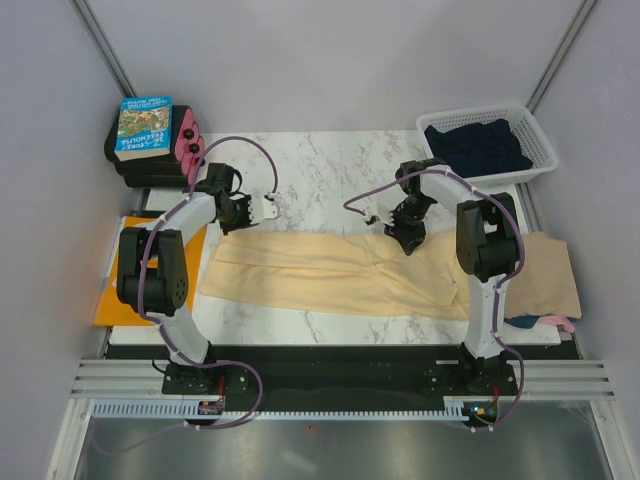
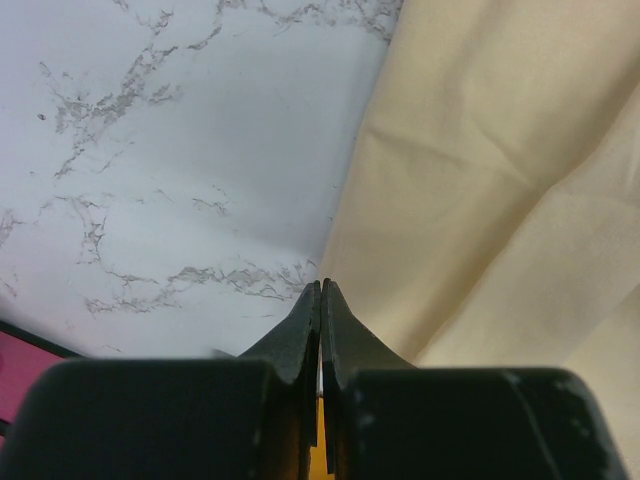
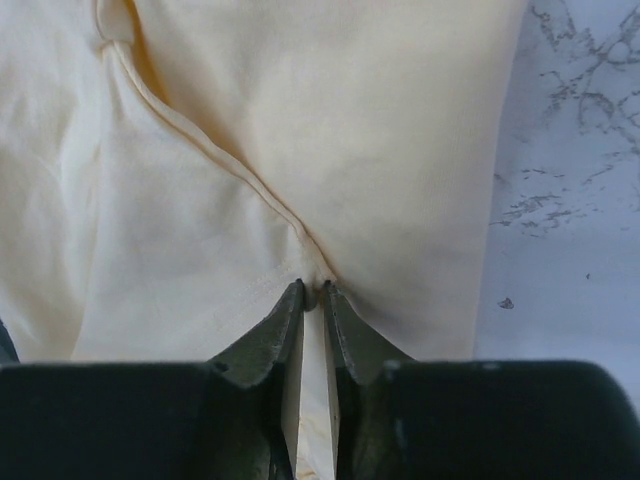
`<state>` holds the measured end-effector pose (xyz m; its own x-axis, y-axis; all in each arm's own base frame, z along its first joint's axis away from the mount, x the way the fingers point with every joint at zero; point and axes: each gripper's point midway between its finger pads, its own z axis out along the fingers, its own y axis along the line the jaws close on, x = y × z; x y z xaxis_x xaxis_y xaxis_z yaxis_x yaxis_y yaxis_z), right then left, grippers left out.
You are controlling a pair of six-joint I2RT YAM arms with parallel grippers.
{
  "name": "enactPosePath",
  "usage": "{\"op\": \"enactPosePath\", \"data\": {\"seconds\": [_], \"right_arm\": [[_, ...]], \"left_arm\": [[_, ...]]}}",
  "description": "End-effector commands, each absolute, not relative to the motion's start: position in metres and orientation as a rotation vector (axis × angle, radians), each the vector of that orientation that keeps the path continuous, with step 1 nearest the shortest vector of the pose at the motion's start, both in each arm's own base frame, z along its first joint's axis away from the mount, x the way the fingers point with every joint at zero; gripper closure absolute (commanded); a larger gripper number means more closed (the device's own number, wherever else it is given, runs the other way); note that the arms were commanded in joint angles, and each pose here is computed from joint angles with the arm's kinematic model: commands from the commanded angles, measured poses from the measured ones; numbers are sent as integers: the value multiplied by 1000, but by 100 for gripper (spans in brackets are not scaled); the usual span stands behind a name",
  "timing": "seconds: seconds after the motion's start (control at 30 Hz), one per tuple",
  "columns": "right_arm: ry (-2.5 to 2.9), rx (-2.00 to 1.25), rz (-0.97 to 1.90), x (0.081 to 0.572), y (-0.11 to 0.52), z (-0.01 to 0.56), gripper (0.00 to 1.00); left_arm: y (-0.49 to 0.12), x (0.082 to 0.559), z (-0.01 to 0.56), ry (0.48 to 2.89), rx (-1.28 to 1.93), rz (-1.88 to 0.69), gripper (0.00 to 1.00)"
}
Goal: Fold and stack the t-shirts
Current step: Fold the other side of the tshirt into a rectangle
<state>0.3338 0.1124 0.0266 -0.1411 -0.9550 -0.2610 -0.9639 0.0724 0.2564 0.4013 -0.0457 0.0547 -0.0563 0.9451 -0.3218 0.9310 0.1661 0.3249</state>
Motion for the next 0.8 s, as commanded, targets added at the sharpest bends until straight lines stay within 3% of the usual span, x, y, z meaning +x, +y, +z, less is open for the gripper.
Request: {"op": "enactPosePath", "data": {"seconds": [0.0,0.1,0.2,0.37,0.47,0.57,0.63,0.77], "right_arm": [[2253,-2041,573,337,116,34,75],[2223,-2044,557,339,118,42,56],[2219,-2048,551,340,118,43,51],[2251,-2052,579,337,118,29,53],[2269,-2055,585,334,118,23,69],[2272,-2061,580,333,117,22,92],[2268,-2070,574,332,116,23,99],[2253,-2072,557,332,116,31,100]], "left_arm": [[-50,407,57,1968,1784,28,97],[-50,408,57,1966,1785,30,97],[-51,408,56,1968,1784,24,97],[-53,407,55,1969,1779,13,97],[-52,406,55,1971,1780,14,97],[-52,406,55,1969,1783,19,97],[-52,405,54,1970,1786,18,97],[-52,404,53,1974,1784,8,97]]}}
